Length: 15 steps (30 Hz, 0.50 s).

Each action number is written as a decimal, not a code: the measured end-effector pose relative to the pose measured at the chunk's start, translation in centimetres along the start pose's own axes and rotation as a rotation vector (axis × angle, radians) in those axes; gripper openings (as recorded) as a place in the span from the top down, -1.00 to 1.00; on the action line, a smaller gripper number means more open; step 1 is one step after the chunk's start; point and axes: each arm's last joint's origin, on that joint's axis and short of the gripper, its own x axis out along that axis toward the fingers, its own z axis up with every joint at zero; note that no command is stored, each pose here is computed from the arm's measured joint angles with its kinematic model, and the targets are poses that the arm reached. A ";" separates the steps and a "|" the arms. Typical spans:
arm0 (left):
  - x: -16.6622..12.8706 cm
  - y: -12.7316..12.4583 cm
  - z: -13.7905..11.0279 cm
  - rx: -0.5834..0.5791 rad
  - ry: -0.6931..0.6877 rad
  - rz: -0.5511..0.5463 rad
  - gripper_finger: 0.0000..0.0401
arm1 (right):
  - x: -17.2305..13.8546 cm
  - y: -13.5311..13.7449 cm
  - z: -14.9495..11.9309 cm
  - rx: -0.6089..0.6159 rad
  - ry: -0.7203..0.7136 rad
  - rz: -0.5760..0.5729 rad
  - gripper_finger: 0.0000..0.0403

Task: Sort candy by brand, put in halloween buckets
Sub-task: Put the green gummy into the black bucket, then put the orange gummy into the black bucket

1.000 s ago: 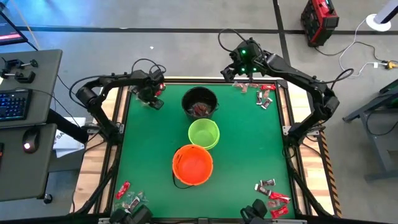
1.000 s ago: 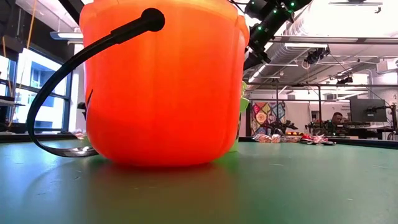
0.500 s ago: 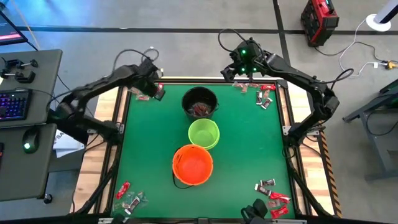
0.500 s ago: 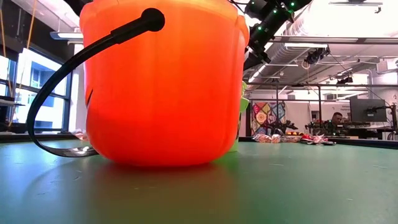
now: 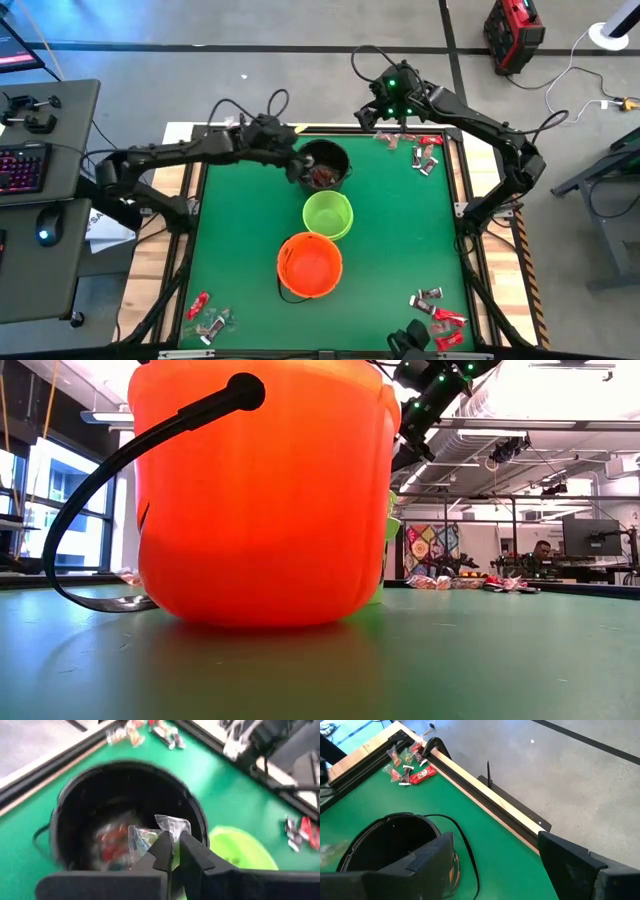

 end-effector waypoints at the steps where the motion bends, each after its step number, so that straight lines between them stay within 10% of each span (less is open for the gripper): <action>1: 0.5 0.0 0.0 -0.008 -0.004 0.000 0.88 | 0.0 0.0 0.0 0.000 0.001 0.000 -0.40; 15: -0.3 0.9 -0.5 -0.020 0.058 0.058 -0.12 | 0.0 0.0 -0.1 0.000 0.007 -0.001 -0.40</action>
